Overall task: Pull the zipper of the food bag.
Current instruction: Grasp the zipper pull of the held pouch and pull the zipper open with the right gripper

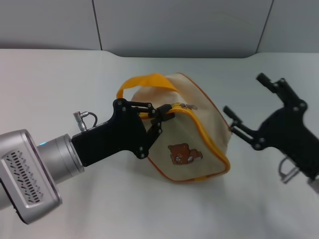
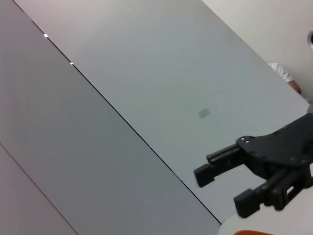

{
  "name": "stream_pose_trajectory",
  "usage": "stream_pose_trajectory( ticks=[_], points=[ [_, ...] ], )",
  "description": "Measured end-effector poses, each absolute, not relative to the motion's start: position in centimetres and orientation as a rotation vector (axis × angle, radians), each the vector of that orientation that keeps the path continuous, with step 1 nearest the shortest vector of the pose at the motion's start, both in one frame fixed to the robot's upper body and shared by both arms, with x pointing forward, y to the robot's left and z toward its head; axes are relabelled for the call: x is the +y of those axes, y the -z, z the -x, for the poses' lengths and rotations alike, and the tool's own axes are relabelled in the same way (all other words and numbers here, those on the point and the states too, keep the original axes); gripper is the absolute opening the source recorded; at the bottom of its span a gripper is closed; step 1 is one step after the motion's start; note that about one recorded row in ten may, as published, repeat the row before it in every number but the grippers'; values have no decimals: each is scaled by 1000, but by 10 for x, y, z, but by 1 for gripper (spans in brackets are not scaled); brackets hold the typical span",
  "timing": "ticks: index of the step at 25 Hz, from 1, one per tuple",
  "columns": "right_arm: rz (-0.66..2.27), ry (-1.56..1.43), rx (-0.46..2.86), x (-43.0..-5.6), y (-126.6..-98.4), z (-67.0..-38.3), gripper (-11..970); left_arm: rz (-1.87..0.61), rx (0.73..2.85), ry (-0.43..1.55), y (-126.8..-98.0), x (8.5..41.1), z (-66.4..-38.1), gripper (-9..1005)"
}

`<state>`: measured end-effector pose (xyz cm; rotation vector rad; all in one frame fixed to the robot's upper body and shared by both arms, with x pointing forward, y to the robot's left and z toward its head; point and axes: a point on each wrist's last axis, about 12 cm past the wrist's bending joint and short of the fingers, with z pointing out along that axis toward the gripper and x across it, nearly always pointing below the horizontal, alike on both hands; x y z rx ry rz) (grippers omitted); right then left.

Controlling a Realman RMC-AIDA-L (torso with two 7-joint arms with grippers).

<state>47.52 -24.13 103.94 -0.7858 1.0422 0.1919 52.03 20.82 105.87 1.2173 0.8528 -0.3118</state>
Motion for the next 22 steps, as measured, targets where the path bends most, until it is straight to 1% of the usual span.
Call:
stream_pose_trajectory(
  ticks=[5, 13, 18, 22],
  points=[
    [901, -33, 971, -220, -1036, -478, 819, -1221, 848, 312, -1059, 207, -521, 59],
    [971, -2, 961, -208, -1030, -476, 819, -1222, 842, 315, -1061, 205, -523, 60],
    [968, 38, 943, -197, -1031, -475, 819, -1223, 839, 321, -1062, 202, -524, 60],
    [922, 87, 940, -191, -1034, -474, 801, -1221, 840, 328, -1062, 202, -524, 60]
  ],
)
